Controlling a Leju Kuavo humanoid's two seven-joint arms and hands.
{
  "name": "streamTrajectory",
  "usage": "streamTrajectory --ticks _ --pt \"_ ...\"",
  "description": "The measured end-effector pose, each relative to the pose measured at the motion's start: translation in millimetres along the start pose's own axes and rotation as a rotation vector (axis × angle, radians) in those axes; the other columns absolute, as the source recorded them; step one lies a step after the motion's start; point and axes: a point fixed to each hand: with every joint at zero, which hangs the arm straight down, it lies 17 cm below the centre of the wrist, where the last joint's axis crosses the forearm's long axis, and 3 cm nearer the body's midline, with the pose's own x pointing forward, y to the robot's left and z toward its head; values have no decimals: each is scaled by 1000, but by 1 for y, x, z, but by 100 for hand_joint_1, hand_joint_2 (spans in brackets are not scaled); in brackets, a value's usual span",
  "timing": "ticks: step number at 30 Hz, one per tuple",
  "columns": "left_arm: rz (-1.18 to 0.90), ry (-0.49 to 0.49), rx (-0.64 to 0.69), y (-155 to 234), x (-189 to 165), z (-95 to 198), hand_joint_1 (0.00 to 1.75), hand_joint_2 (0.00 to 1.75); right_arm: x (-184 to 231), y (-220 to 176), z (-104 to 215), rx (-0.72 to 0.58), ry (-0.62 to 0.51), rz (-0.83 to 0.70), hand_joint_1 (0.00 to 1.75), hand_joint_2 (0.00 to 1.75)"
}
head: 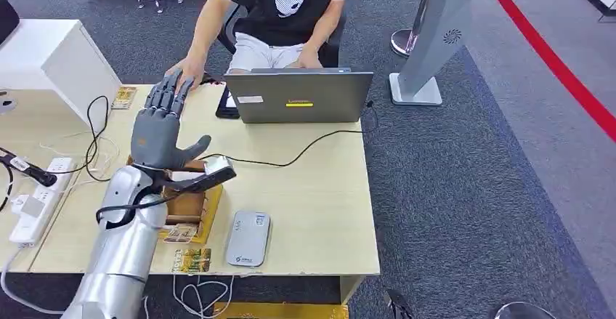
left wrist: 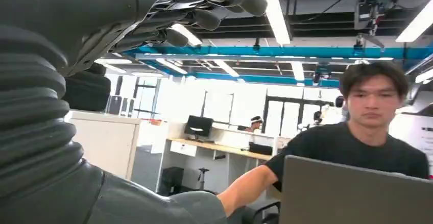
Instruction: Pass the card to the sensor for recognition and then transmit it.
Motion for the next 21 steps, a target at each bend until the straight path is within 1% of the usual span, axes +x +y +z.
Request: streamTrajectory --ticks 5,7,9,12,16,21 --pt "5 -22 6 1 13 5 0 175 -1 -2 0 -2 1 -10 0 175" --pt "8 -58 -25 -6 27 11 0 175 -2 -3 -1 -2 0 -19 0 175" --pt "23 -93 -103 -26 45 24 0 175 -3 -5 -1 -2 -5 -40 0 175" --pt "29 -129 -213 -58 68 54 0 175 -7 -8 -2 -2 -13 -74 0 175" --pt "-41 -153 -283 -83 86 88 0 175 -18 -17 -3 -14 -6 -101 0 175" --pt "-67 -199 -333 -97 101 109 0 175 -24 -24 -4 -26 -3 -118 0 175"
